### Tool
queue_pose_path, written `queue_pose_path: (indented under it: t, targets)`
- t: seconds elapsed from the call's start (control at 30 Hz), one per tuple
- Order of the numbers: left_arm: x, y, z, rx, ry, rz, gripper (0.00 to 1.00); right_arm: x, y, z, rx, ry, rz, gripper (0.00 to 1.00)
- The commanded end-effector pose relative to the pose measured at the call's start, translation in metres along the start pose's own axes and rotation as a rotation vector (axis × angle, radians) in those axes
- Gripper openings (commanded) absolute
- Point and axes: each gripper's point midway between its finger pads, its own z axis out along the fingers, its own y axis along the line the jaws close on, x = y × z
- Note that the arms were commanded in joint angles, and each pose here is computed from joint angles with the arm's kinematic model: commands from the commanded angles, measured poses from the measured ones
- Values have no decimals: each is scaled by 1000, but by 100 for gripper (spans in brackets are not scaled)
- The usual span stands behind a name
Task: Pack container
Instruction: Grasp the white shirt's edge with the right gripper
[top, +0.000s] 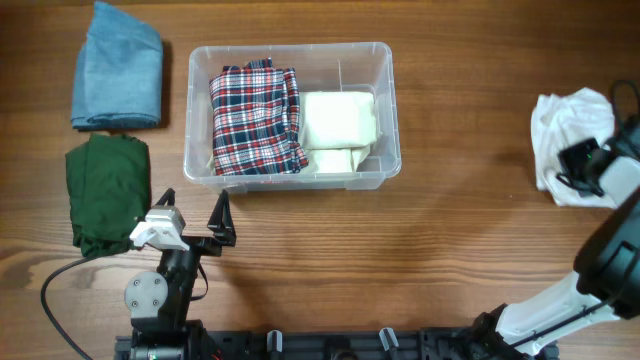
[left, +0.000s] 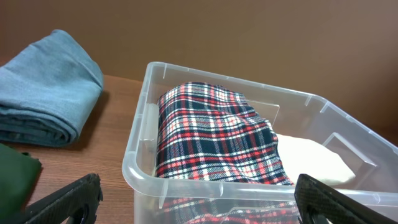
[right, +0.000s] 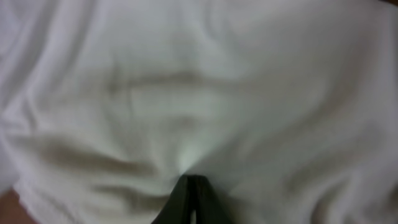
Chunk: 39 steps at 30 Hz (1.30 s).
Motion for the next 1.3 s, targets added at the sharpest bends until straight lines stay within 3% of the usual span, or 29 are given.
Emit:
queue_pose_path:
  t: [0.0, 0.23, 0.4, 0.53, 0.6, 0.67, 0.83, 0.97, 1.1, 1.27]
  targets:
    - [2, 4, 0, -15, -1, -6, 100, 76, 22, 41, 4, 156, 67, 4]
    - [2, 4, 0, -15, -1, -5, 100, 100, 56, 39, -35, 174, 43, 4]
    - [2, 4, 0, -15, -1, -6, 100, 90, 75, 17, -114, 163, -7, 6]
    - [2, 4, 0, -15, -1, -6, 100, 61, 100, -26, -182, 83, -121, 30]
    - [2, 4, 0, -15, -1, -6, 100, 44, 114, -54, -219, 35, -163, 54]
    - [2, 4, 0, -15, -1, -6, 100, 29, 118, -75, -239, -3, -167, 68]
    - [2, 4, 0, -15, -1, -6, 100, 1, 83, -82, -233, 2, -119, 77]
    - [2, 4, 0, -15, -1, -6, 100, -13, 54, -78, -225, 5, -179, 77]
    - [2, 4, 0, -15, -1, -6, 100, -8, 39, -69, -212, 50, -196, 75]
    - [2, 4, 0, -15, -1, -6, 100, 18, 38, -53, -278, 183, -210, 79]
